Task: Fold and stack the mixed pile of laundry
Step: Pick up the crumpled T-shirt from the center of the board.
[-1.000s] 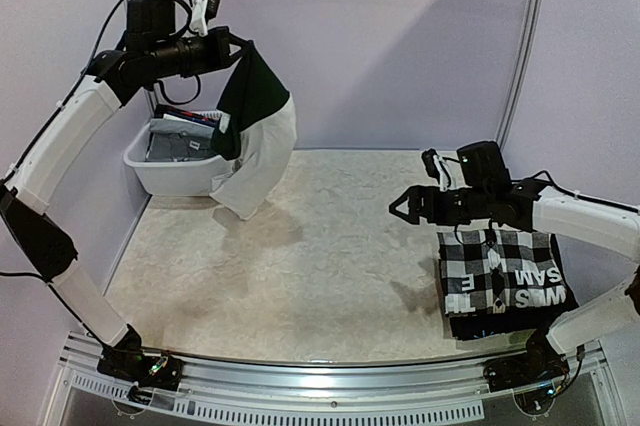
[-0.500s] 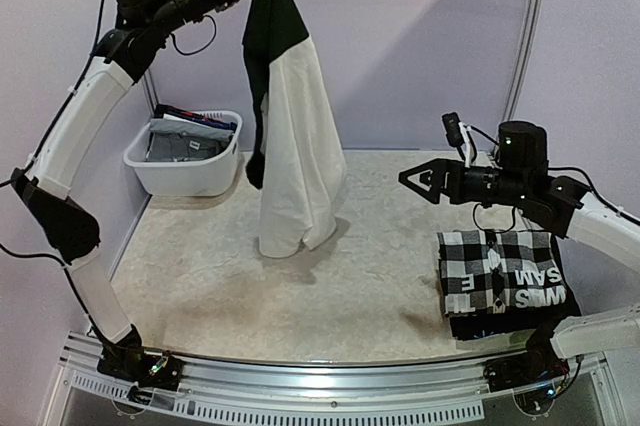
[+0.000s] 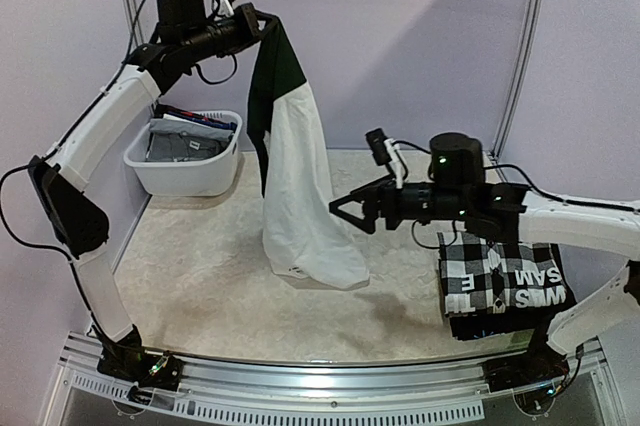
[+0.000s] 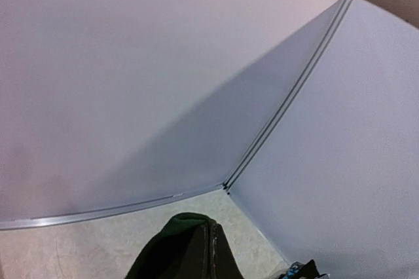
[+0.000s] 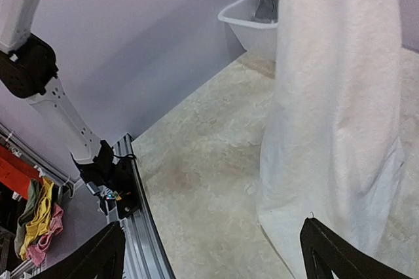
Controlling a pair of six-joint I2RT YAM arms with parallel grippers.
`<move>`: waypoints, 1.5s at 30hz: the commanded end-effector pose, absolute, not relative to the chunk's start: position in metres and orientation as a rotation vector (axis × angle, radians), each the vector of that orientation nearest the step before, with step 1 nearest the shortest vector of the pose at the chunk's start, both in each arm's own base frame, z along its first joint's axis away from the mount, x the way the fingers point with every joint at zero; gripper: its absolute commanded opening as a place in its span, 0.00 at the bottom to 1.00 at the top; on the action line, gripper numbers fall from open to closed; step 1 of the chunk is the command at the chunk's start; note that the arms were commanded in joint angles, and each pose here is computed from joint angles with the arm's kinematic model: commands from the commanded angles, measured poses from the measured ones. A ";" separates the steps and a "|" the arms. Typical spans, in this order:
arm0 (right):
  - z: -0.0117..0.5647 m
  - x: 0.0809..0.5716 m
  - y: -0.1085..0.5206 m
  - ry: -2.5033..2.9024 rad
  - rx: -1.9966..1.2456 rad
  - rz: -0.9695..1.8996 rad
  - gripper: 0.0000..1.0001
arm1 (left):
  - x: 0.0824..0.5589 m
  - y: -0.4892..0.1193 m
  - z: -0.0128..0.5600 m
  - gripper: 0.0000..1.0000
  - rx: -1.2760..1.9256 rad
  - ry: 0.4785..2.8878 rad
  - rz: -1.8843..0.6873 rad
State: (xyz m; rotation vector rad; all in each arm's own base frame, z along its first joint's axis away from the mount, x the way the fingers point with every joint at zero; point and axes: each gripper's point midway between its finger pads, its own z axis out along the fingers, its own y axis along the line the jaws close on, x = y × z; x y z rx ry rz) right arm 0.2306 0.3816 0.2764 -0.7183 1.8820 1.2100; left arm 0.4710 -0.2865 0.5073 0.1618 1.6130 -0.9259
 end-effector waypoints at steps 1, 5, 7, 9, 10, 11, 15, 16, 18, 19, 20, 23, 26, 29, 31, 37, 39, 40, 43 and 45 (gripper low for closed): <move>0.249 0.241 0.429 1.891 -0.702 1.140 0.93 | 0.476 -0.285 0.482 0.00 0.165 1.684 -0.826; 0.214 0.248 0.466 1.951 -0.691 1.089 0.91 | 0.474 -0.275 0.466 0.00 0.172 1.719 -0.748; 0.199 0.254 0.481 1.978 -0.673 1.068 0.90 | 0.473 -0.269 0.458 0.00 0.175 1.742 -0.697; 0.172 0.263 0.493 2.026 -0.649 1.016 0.89 | 0.472 -0.263 0.451 0.00 0.175 1.766 -0.653; 0.167 0.266 0.497 2.036 -0.632 0.998 0.89 | 0.471 -0.261 0.448 0.00 0.177 1.774 -0.637; 0.152 0.269 0.502 2.065 -0.628 0.973 0.89 | 0.471 -0.259 0.445 0.00 0.179 1.782 -0.621; 0.116 0.275 0.515 2.135 -0.620 0.840 0.88 | 0.464 -0.249 0.439 0.00 0.190 1.796 -0.560; 0.106 0.275 0.515 2.154 -0.624 0.805 0.88 | 0.465 -0.242 0.439 0.00 0.172 1.797 -0.519; 0.091 0.273 0.516 2.187 -0.637 0.754 0.88 | 0.465 -0.235 0.434 0.00 0.163 1.809 -0.481; 0.085 0.270 0.515 2.204 -0.646 0.739 0.87 | 0.465 -0.233 0.433 0.00 0.158 1.811 -0.469; 0.077 0.267 0.511 2.230 -0.650 0.700 0.87 | 0.465 -0.230 0.431 0.00 0.155 1.816 -0.459; 0.064 0.265 0.476 2.302 -0.619 0.510 0.87 | 0.463 -0.226 0.425 0.00 0.144 1.830 -0.436; 0.068 0.257 0.423 2.366 -0.562 0.351 0.87 | 0.459 -0.223 0.413 0.00 0.140 1.850 -0.431; 0.082 0.244 0.382 2.406 -0.521 0.277 0.88 | 0.455 -0.220 0.401 0.00 0.121 1.874 -0.434; 0.083 0.232 0.371 2.462 -0.536 0.279 0.88 | 0.453 -0.219 0.395 0.00 0.108 1.891 -0.441; 0.085 0.197 0.426 2.458 -0.700 0.720 0.80 | 0.449 -0.220 0.397 0.00 0.100 1.886 -0.471; 0.089 0.196 0.446 2.420 -0.736 0.766 0.74 | 0.449 -0.216 0.396 0.00 0.093 1.893 -0.449; 0.095 0.196 0.457 2.394 -0.754 0.783 0.72 | 0.449 -0.214 0.395 0.00 0.092 1.895 -0.436; 0.102 0.182 0.492 2.338 -0.885 0.842 0.66 | 0.447 -0.209 0.394 0.00 0.086 1.897 -0.405; 0.106 0.178 0.509 2.310 -0.937 0.851 0.63 | 0.446 -0.206 0.393 0.00 0.088 1.901 -0.393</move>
